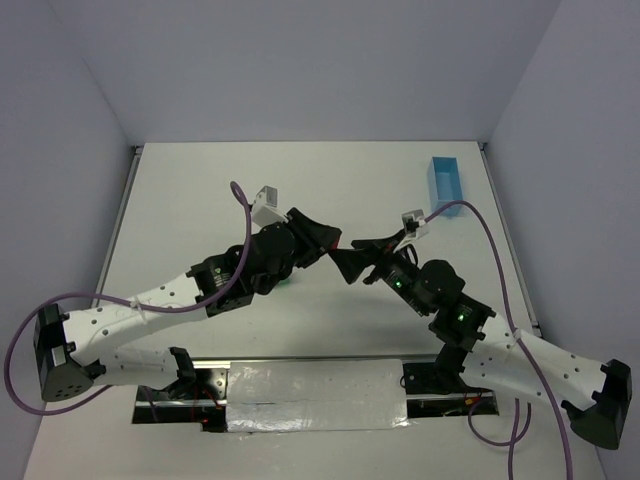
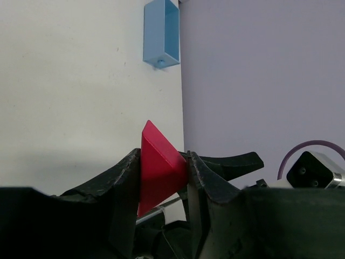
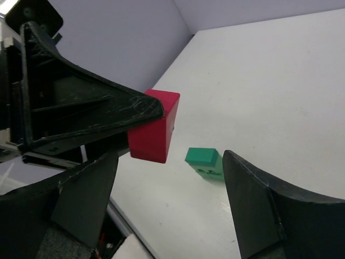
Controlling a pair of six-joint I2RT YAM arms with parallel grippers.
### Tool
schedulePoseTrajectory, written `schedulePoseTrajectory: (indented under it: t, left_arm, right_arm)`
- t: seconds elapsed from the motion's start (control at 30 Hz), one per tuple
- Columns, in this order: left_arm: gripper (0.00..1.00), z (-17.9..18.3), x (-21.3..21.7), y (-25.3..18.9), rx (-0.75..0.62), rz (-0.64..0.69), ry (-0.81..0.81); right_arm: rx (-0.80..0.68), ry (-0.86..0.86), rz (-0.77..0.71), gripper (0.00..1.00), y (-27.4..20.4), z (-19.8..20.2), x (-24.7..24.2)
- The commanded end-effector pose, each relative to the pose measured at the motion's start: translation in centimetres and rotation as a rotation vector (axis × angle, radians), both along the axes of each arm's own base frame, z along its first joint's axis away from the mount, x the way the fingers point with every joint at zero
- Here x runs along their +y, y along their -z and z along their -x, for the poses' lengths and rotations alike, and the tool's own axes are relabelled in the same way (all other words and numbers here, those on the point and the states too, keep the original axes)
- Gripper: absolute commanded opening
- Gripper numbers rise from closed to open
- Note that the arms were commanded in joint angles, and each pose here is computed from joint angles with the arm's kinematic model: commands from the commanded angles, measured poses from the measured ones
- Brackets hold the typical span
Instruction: Build the wood block tower
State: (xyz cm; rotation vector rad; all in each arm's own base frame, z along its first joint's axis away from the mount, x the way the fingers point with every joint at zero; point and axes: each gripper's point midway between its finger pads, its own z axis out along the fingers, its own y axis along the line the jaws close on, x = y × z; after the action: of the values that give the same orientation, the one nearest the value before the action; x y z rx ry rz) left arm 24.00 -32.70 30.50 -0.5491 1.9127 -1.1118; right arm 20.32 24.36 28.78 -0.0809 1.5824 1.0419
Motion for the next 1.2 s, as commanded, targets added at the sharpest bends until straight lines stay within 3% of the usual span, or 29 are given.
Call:
schedulePoseTrajectory:
  t: [0.0, 0.5, 0.6, 0.63, 0.73, 0.83, 0.9, 1.0, 1.03, 1.13, 1.17]
  left_arm:
    - [0.0, -0.3, -0.1, -3.2, -0.031, 0.115, -0.03]
    - [0.0, -0.1, -1.1, -2.8, -0.02, 0.133, 0.003]
    - [0.0, 0.2, -1.4, -3.0, -0.021, 0.15, 0.022]
    - [0.0, 0.3, -1.5, -3.1, -0.021, 0.15, 0.032]
    - [0.0, 0.5, -1.6, -3.2, -0.021, 0.154, 0.047]
    - [0.09, 0.8, -1.4, -2.9, -0.02, 0.149, 0.052]
    - [0.2, 0.8, -1.1, -2.8, -0.026, 0.143, 0.051]
    - [0.42, 0.9, -0.8, -3.3, -0.063, 0.139, 0.058]
    - [0.62, 1.0, -0.7, -3.7, -0.073, 0.137, 0.064]
    - [0.97, 1.0, -0.8, -4.6, -0.141, 0.057, 0.098]
    - [1.0, 1.2, -0.9, -4.2, -0.142, 0.02, 0.118]
  right_arm:
    - [-0.082, 0.088, -0.031, 0.84, -3.2, -1.1, -0.5]
    - [-0.12, 0.047, -0.072, 0.73, -4.8, -0.6, 1.8]
    - [-0.126, 0.054, -0.047, 0.59, -4.7, -0.9, 2.5]
    - [-0.125, 0.07, -0.042, 0.49, -4.7, -1.2, 2.4]
    - [-0.146, 0.079, -0.032, 0.33, -4.7, -1.4, 2.7]
    - [-0.174, 0.092, -0.021, 0.12, -4.9, -1.5, 2.7]
    - [-0.195, 0.084, -0.003, 0.0, -5.0, -1.4, 2.9]
    - [-0.251, 0.037, 0.026, 0.0, -5.1, -0.7, 3.2]
    - [-0.265, 0.026, 0.035, 0.0, -5.1, -0.5, 3.2]
    - [-0.3, -0.013, 0.072, 0.0, -4.7, 0.2, 3.3]
    - [-0.304, -0.015, 0.073, 0.0, -4.7, 0.3, 3.1]
